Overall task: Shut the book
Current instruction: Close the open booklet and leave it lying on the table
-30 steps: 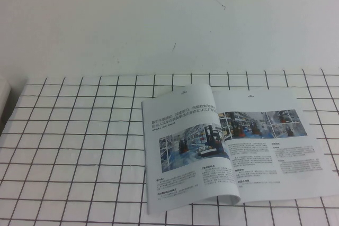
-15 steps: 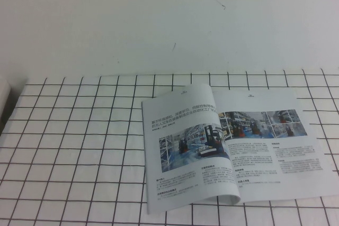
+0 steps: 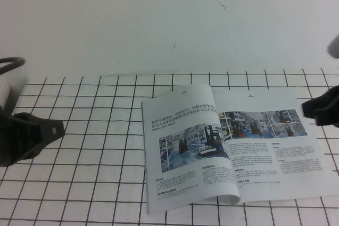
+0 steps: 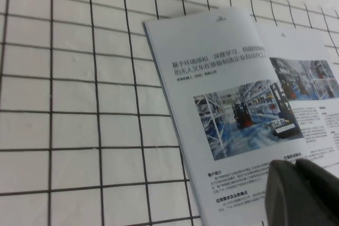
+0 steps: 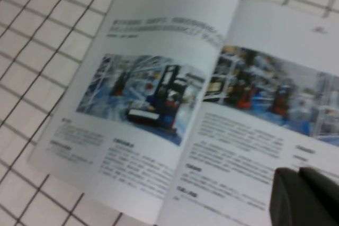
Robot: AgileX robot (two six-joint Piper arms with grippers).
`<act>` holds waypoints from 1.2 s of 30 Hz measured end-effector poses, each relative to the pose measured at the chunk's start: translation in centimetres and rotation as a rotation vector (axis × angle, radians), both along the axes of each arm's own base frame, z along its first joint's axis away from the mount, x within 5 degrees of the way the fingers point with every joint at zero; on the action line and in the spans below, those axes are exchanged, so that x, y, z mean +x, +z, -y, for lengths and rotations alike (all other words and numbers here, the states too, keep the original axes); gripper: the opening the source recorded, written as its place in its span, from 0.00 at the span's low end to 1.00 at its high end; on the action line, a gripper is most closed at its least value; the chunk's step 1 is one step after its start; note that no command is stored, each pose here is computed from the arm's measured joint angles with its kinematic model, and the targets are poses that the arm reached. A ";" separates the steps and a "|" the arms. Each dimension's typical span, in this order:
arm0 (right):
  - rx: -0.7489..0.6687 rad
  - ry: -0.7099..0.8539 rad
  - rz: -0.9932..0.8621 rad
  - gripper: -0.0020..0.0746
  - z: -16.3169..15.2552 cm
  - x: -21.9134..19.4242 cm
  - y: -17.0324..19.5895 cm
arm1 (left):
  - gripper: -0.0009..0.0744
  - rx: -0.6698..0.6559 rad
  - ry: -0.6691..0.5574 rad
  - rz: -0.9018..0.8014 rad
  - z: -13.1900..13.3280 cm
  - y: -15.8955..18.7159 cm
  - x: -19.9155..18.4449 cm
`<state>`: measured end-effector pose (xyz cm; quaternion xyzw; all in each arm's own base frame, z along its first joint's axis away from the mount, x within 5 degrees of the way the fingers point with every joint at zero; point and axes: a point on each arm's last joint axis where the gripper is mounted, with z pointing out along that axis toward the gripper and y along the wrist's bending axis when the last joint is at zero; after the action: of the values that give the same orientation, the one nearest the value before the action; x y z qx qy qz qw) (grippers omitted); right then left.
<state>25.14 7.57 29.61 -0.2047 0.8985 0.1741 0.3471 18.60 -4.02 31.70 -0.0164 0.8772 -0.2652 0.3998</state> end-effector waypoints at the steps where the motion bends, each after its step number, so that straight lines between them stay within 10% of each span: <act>1: 0.012 0.037 -0.036 0.02 -0.7 1.0 -0.8 | 0.01 -0.019 -0.012 -0.031 0.2 -0.7 0.9; 18: 0.089 0.214 -0.468 0.02 -4.8 11.2 -14.5 | 0.01 -0.147 -0.068 -0.345 2.6 -13.4 10.0; 36: -0.017 0.161 -0.523 0.02 -4.1 11.9 -17.8 | 0.01 -0.118 -0.049 -0.419 8.3 -17.3 15.5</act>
<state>37.03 11.68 11.80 -0.2264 0.9399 0.2406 0.0867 34.08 -12.35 14.37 -0.0733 0.9242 -0.3167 0.2005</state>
